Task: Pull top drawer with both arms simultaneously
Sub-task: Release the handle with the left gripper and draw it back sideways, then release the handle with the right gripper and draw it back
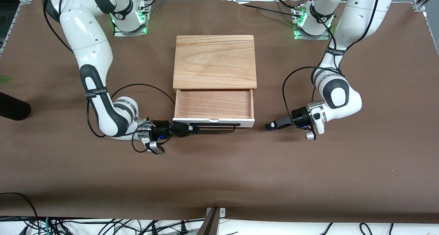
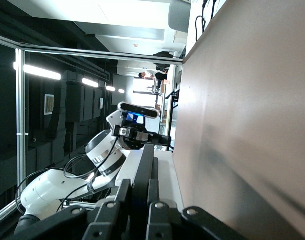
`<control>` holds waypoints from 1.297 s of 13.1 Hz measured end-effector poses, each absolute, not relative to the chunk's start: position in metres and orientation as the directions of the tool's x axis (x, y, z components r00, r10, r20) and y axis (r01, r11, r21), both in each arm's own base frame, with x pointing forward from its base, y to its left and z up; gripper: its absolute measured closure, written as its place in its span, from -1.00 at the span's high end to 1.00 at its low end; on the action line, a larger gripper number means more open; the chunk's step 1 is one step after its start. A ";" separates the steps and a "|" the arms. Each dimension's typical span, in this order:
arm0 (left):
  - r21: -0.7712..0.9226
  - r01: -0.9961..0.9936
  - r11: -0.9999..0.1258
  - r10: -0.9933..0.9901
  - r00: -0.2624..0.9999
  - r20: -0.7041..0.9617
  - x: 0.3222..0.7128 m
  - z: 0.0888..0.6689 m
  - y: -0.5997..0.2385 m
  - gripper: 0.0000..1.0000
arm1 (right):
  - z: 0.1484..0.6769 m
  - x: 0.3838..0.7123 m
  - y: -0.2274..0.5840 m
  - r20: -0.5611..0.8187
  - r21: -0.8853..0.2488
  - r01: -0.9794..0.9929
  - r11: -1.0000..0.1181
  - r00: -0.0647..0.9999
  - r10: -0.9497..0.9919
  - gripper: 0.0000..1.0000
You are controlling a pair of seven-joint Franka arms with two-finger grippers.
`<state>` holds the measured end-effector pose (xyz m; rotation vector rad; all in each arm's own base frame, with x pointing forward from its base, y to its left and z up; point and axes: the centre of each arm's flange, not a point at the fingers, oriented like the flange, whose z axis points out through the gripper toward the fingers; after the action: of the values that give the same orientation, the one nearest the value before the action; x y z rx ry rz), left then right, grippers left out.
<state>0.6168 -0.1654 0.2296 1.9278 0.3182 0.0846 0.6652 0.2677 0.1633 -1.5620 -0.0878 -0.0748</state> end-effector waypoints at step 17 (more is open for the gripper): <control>0.889 0.179 -0.421 0.221 0.971 -0.091 0.619 0.255 -0.147 1.00 | 0.179 0.669 0.243 0.178 -0.977 0.191 -0.091 0.975 0.131 1.00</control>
<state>0.6193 -0.1467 0.2547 2.0158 0.2840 0.0482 0.6689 0.2427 0.1794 -1.6671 -0.2458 -0.0507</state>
